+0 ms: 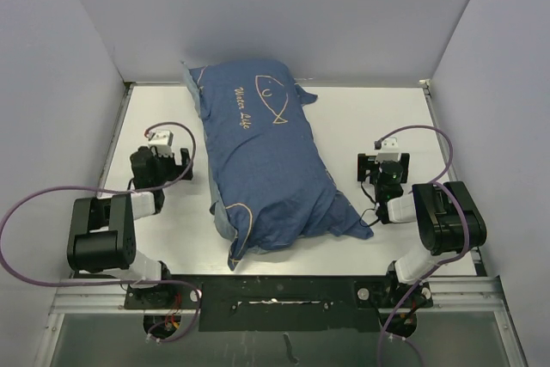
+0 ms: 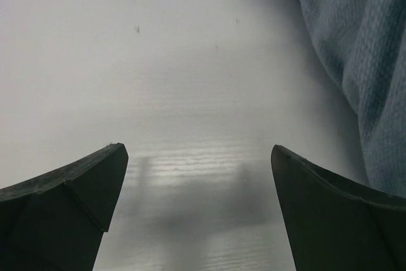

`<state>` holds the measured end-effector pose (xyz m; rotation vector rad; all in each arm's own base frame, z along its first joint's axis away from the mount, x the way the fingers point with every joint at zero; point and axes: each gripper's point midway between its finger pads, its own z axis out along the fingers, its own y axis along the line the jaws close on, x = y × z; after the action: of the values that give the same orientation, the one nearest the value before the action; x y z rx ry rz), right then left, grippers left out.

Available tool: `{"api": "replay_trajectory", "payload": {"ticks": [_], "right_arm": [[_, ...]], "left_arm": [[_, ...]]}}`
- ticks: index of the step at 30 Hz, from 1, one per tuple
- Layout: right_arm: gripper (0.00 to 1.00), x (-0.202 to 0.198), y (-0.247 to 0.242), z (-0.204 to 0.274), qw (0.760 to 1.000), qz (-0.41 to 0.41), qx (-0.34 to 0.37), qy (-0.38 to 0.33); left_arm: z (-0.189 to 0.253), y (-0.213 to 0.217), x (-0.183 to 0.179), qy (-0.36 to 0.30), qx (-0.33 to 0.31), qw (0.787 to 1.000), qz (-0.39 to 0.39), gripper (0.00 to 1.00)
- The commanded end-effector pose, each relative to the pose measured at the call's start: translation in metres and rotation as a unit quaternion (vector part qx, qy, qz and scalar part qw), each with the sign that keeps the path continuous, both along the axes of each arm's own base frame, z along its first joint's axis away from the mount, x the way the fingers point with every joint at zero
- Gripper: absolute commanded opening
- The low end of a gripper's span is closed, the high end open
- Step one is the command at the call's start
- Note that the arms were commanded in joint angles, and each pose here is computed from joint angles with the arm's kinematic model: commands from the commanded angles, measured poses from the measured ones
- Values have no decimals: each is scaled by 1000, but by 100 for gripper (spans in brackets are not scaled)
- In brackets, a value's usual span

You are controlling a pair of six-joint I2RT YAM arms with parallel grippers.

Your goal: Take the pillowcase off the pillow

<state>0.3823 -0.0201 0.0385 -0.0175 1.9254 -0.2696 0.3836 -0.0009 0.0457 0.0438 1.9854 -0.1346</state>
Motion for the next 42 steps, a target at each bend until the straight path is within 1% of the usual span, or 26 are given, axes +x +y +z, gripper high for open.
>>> {"api": "replay_trajectory", "payload": {"ticks": [1, 3, 4, 6, 7, 9, 10, 11, 12, 13, 14, 15, 16, 17, 18, 20, 21, 23, 27, 29, 31, 33, 36, 39, 42], "right_arm": [[98, 8, 2, 12, 1000, 6, 15, -25], [98, 3, -2, 22, 999, -11, 16, -33], [98, 4, 4, 29, 999, 5, -1, -42], [98, 4, 7, 48, 999, -11, -29, -38], [98, 5, 7, 58, 999, -16, -30, -34], [98, 8, 4, 88, 998, -30, -11, -51], [98, 10, 6, 104, 997, -28, 12, -66], [98, 11, 6, 117, 995, -29, 54, -78], [98, 12, 2, 127, 988, -48, 118, -87], [98, 8, -6, 128, 971, -94, 203, -87], [98, 4, -23, 130, 946, -149, 275, -81], [98, -1, -23, 127, 934, -139, 323, -58], [98, 2, -14, 134, 934, -84, 342, -59], [98, 3, 0, 142, 937, -36, 341, -66], [98, 3, 17, 151, 944, 3, 322, -69], [98, -2, 62, 161, 965, 65, 252, -42], [98, -5, 86, 165, 969, 98, 225, -29], [98, -18, 136, 172, 968, 162, 190, -12], [98, -62, 236, 189, 957, 270, 109, -16], [98, -85, 275, 190, 948, 309, 75, -11], [98, -101, 300, 187, 943, 328, 62, 6], [98, -104, 301, 176, 945, 317, 64, 41], [98, -101, 279, 163, 952, 295, 55, 68], [98, -95, 246, 158, 954, 271, 91, 96], [98, -95, 213, 153, 949, 266, 121, 116]], "left_arm": [[52, -2, 17, 25, -14, 999, -41, 98], [76, -2, 22, 30, -24, 997, -67, 98], [90, 1, 24, 26, -32, 996, -75, 98], [112, 6, 27, 17, -48, 994, -100, 98], [122, 8, 28, 15, -54, 992, -115, 98], [134, 12, 34, 25, -55, 989, -137, 98], [132, 13, 39, 38, -56, 987, -146, 98], [138, 13, 43, 44, -53, 986, -152, 98], [133, 15, 49, 59, -55, 984, -156, 98], [132, 17, 55, 68, -54, 983, -162, 98], [132, 19, 60, 75, -55, 982, -164, 98], [131, 20, 66, 82, -58, 981, -167, 98], [132, 19, 71, 85, -63, 979, -173, 98], [132, 17, 74, 90, -72, 977, -181, 98], [134, 14, 77, 91, -83, 974, -191, 98], [139, 6, 83, 87, -106, 968, -209, 98], [144, 1, 86, 80, -119, 965, -220, 98], [148, -7, 89, 75, -135, 960, -232, 98], [154, -25, 92, 75, -139, 955, -252, 98], [160, -32, 89, 74, -151, 952, -257, 98], [167, -41, 81, 79, -170, 944, -271, 98], [170, -54, 64, 90, -179, 934, -296, 98], [164, -78, 33, 112, -172, 919, -337, 98], [150, -103, 3, 147, -172, 903, -366, 98], [133, -126, -13, 172, -154, 895, -382, 98]]}}
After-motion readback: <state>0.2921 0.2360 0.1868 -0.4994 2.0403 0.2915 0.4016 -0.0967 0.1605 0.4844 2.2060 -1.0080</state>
